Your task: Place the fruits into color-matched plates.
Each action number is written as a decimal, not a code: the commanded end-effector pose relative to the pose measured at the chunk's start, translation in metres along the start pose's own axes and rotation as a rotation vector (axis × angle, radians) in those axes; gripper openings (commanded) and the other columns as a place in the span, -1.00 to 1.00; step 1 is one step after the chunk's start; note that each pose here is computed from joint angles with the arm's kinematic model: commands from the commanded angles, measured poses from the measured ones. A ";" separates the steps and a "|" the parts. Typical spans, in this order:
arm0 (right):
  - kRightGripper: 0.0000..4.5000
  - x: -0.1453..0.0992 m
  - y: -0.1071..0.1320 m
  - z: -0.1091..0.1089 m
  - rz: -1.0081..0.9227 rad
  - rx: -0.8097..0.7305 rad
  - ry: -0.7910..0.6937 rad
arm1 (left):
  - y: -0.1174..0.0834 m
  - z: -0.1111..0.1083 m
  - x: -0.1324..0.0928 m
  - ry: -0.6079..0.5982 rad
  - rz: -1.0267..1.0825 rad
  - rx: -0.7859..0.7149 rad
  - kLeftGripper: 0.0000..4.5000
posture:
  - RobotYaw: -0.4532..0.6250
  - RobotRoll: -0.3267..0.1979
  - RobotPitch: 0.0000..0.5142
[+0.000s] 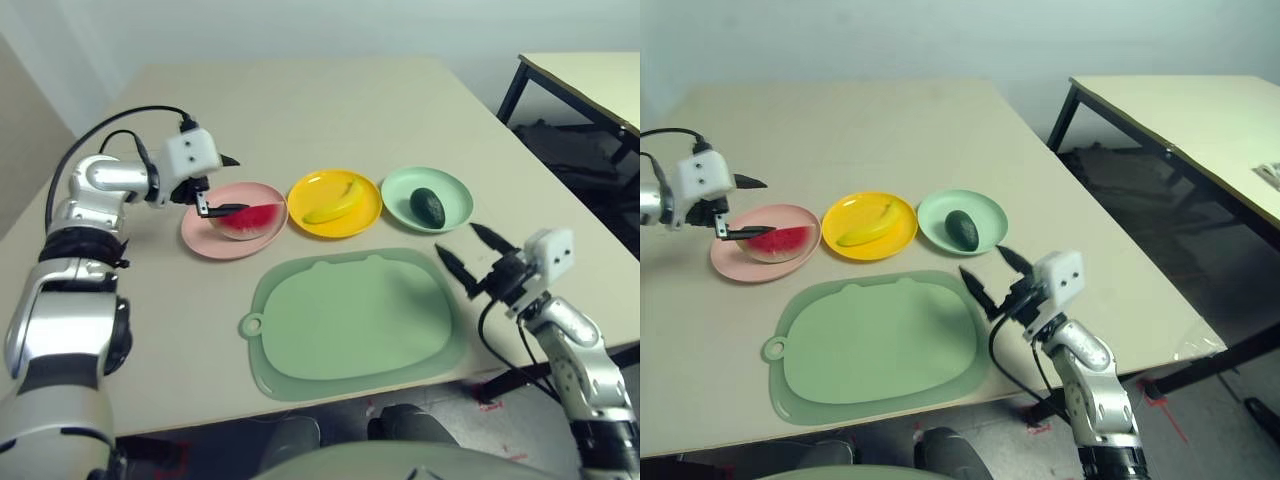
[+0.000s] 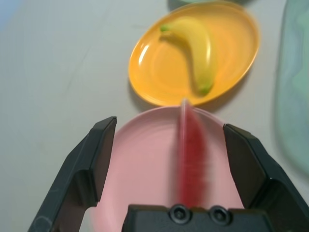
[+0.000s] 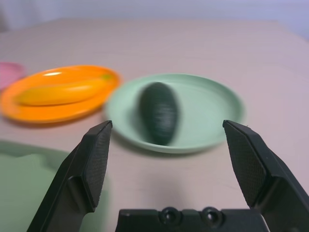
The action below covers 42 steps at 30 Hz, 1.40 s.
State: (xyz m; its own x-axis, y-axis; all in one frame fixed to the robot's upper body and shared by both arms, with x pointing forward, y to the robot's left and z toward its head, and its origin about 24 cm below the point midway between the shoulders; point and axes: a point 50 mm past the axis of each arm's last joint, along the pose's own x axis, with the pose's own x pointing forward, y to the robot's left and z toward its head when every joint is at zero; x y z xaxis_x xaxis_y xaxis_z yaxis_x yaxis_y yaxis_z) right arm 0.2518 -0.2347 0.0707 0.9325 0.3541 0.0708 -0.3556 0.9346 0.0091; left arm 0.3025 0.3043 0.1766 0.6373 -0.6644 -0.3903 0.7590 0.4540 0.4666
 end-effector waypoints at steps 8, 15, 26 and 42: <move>1.00 0.001 -0.027 -0.029 -0.094 -0.017 -0.001 | -0.066 -0.014 -0.054 -0.119 0.416 -0.435 1.00 | 0.11 0.25 -0.92; 1.00 -0.013 -0.030 -0.039 -0.078 -0.024 0.007 | -0.107 -0.046 -0.056 -0.175 0.686 -0.676 1.00 | 0.13 0.25 -0.92; 1.00 -0.025 -0.026 -0.046 -0.062 -0.033 0.006 | -0.136 -0.089 -0.024 -0.074 0.733 -0.706 1.00 | 0.06 0.25 -0.95; 1.00 -0.037 -0.041 -0.047 -0.167 -0.050 -0.015 | -0.141 -0.106 -0.032 -0.062 0.794 -0.729 1.00 | 0.05 0.25 -0.99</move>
State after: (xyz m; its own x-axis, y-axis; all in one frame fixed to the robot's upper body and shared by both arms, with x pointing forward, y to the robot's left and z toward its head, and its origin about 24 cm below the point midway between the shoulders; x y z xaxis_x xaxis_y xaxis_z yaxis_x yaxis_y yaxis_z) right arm 0.2353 -0.2781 0.0212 0.9702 0.2278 0.0821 -0.2270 0.9737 -0.0199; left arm 0.1907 0.3225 0.0400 0.9890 -0.0586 -0.1358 0.0556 0.9981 -0.0252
